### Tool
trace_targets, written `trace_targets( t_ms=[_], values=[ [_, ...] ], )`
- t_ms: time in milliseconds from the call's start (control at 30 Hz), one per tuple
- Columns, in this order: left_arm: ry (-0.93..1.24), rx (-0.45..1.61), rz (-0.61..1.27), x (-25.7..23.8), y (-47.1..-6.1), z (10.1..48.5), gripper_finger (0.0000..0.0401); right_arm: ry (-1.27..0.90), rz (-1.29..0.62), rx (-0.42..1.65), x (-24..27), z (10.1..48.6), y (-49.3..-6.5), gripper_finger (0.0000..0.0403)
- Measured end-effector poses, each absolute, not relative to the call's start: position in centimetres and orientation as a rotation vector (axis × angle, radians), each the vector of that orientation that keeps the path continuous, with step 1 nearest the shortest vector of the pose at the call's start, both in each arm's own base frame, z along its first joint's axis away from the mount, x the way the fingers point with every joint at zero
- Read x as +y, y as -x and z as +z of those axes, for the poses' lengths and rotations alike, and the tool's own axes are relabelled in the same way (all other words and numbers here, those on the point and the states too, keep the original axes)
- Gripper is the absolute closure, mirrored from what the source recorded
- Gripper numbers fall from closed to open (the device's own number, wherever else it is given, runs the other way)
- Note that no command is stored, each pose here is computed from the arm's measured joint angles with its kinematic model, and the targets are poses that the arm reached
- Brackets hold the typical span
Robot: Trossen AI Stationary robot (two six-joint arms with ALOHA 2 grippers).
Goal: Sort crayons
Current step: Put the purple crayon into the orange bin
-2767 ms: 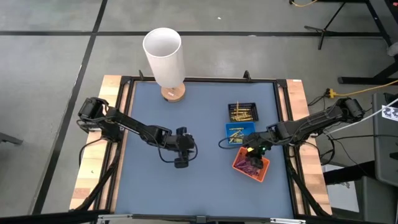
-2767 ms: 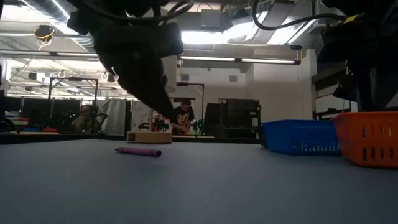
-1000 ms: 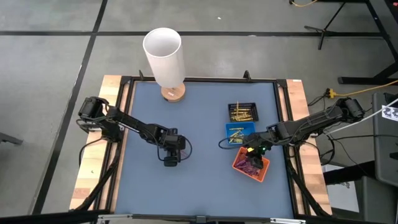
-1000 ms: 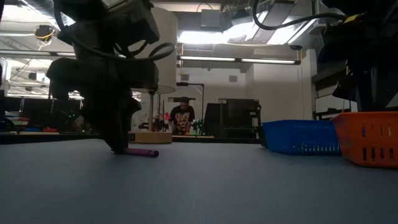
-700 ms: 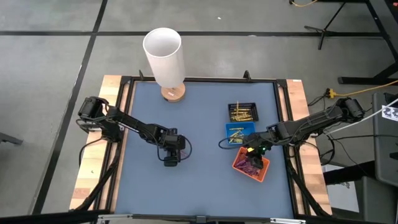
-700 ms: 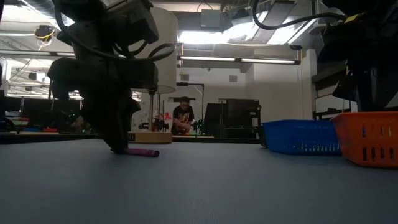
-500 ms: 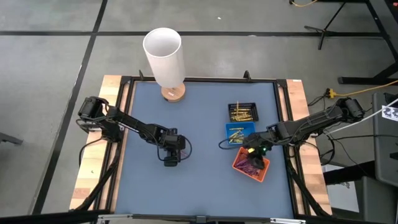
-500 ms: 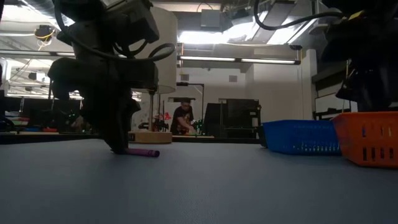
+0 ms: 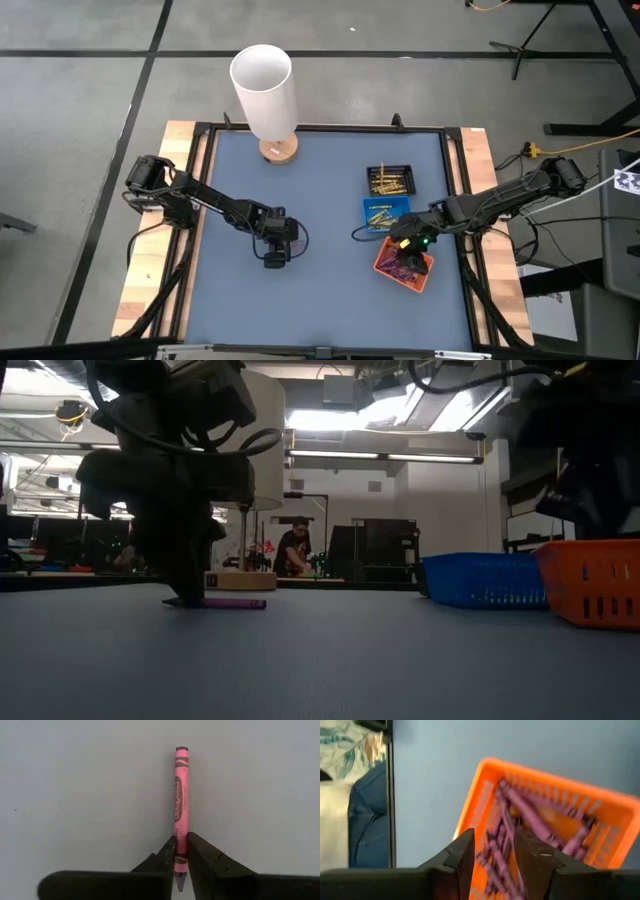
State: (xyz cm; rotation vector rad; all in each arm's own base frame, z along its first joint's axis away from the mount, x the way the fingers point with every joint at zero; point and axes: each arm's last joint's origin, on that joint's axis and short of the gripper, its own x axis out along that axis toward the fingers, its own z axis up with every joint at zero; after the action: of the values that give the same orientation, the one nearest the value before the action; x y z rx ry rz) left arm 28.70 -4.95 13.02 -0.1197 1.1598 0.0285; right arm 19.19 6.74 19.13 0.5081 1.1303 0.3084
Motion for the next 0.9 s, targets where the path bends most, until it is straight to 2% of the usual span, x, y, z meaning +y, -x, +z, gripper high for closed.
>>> trace_targets(
  t_ms=[167, 433, 900],
  values=[
    [0.159, 1.145, 0.056, -4.9, -28.8, 13.1, 0.0395, -0.478, 0.293, 1.025, 6.8, 19.6, -19.9, 0.0267],
    [0.224, 1.044, 0.066, -5.1, -29.7, 13.4, 0.0392, -0.32, 0.199, 0.855, 6.5, 20.2, -20.8, 0.0267],
    [0.277, 0.494, -0.033, -5.7, -33.3, 17.3, 0.0392, -0.186, 0.023, 0.607, 6.1, 21.5, -22.1, 0.0267]
  ],
)
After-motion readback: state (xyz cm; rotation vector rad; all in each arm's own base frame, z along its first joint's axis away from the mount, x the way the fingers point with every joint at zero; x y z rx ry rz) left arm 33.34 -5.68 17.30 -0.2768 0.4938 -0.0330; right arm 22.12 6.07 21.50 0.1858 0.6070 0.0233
